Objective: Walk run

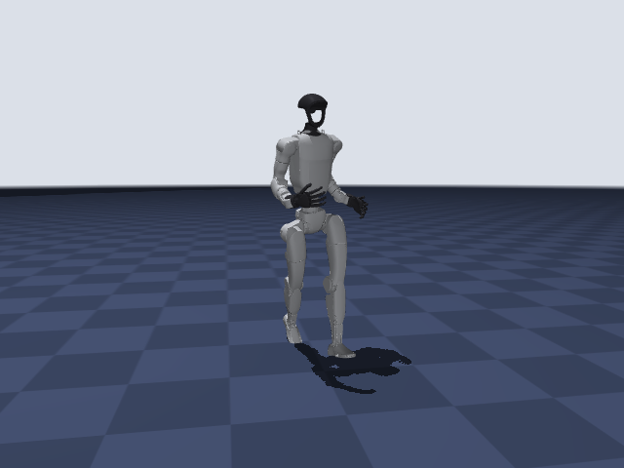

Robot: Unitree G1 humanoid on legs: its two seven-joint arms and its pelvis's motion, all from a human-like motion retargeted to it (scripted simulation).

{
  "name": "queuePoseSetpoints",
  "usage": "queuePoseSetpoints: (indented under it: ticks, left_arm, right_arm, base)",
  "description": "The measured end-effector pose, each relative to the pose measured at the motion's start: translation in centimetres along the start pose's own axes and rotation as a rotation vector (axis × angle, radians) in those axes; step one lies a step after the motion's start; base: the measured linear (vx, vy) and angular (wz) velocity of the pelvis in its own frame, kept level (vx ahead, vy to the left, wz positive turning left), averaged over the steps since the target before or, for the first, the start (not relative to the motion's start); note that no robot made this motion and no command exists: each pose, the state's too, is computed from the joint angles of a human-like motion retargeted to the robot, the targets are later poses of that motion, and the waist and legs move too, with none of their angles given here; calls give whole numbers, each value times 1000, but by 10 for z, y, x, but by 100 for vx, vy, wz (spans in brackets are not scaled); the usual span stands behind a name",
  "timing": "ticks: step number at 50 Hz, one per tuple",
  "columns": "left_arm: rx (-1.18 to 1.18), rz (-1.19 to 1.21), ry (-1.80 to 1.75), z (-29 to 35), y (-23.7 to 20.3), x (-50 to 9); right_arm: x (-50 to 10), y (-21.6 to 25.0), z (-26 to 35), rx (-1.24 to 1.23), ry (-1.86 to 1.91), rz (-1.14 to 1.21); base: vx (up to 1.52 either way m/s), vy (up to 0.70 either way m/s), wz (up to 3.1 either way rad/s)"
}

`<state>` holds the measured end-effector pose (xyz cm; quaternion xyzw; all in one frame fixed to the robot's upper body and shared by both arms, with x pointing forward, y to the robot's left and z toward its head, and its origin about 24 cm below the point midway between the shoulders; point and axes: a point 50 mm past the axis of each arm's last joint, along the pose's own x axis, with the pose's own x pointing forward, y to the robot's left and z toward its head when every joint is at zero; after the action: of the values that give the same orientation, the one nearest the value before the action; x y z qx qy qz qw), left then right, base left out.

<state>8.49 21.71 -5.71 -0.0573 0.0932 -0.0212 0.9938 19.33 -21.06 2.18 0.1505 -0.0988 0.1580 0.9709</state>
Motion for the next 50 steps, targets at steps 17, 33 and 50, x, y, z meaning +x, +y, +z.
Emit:
queuePoseSetpoints:
  ticks: [17, 33, 50]
  left_arm:
    - [-65, -221, -662, 145, -45, 127]
    - [-203, -93, -166, 14, -53, 59]
    - [-73, 23, -51, 2, -15, 38]
  right_arm:
    - [-65, 15, -53, 101, 288, -67]
    - [-10, 21, -43, 5, 185, 13]
    - [50, 27, -21, -1, 40, 230]
  base:
    - [131, -47, 53]
    - [110, -65, 42]
    - [89, -48, 0]
